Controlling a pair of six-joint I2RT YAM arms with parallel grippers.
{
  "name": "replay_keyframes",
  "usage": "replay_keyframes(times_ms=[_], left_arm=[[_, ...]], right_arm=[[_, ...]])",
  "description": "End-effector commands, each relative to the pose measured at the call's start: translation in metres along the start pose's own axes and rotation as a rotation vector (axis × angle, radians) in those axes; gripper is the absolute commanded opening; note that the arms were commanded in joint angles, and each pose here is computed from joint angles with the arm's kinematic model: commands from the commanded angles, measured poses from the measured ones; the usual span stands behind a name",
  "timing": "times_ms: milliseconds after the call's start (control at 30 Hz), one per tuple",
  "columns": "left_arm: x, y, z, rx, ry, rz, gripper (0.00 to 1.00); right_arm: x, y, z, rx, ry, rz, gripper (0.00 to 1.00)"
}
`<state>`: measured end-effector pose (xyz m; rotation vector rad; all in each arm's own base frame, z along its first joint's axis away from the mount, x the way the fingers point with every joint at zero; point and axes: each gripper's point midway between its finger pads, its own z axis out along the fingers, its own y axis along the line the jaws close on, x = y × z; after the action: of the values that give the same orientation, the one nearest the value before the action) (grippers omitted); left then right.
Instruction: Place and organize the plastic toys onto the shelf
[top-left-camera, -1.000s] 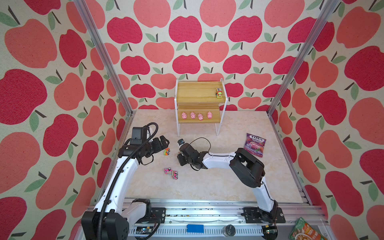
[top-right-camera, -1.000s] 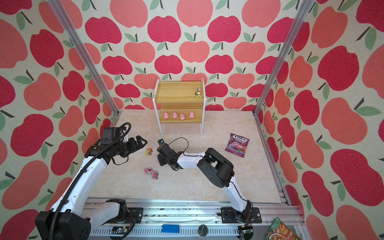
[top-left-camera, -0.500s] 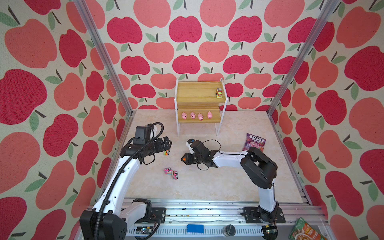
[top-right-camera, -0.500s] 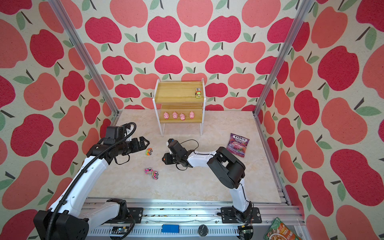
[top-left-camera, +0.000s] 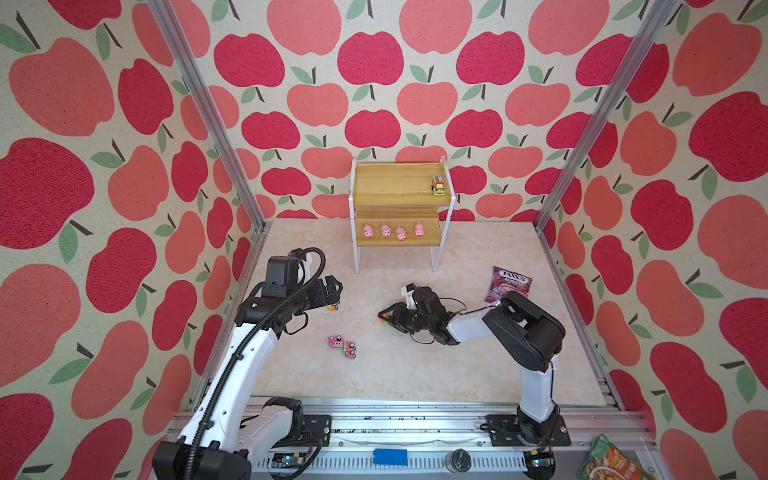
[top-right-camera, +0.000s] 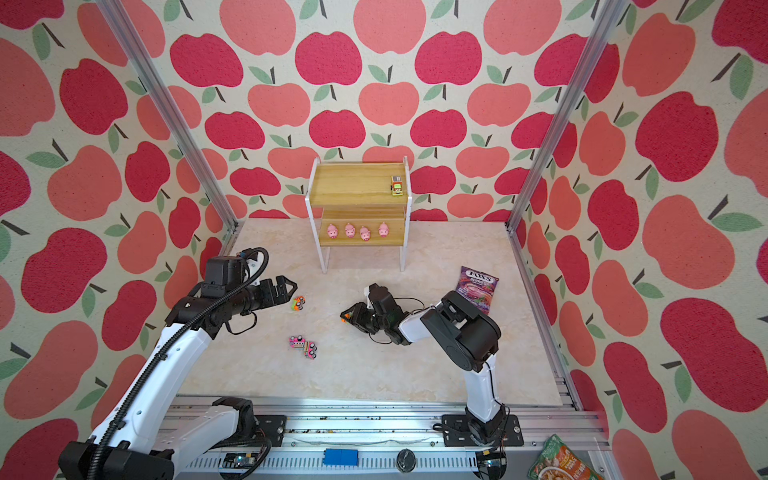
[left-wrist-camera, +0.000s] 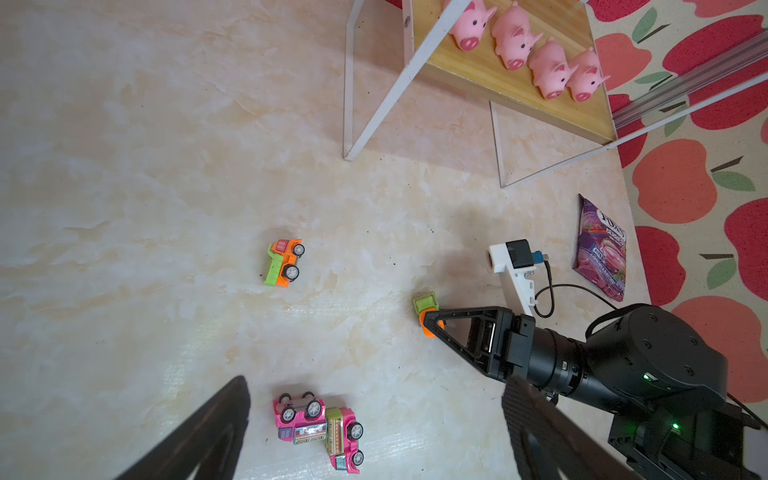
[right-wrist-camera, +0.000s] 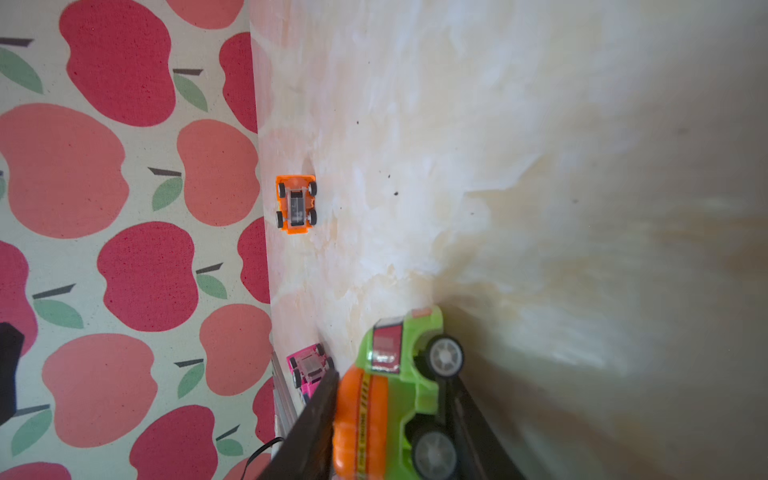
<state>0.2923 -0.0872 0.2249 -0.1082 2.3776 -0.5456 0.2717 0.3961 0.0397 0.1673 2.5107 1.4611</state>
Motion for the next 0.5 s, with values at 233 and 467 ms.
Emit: replay_keyframes(times_ms=[233,467], left_arm=[[0.003,-0.004,-0.003,0.019,-0.017,0.034,0.97],[0.005,-0.004,-0.003,0.008,-0.015,0.049,0.97]], right_arm=[[-0.024,-0.05,-0.051,0.131,-0.199,0.184,0.59],[-0.046,-0.028,-0.076,0.279,-0.208,-0.17,0.62]])
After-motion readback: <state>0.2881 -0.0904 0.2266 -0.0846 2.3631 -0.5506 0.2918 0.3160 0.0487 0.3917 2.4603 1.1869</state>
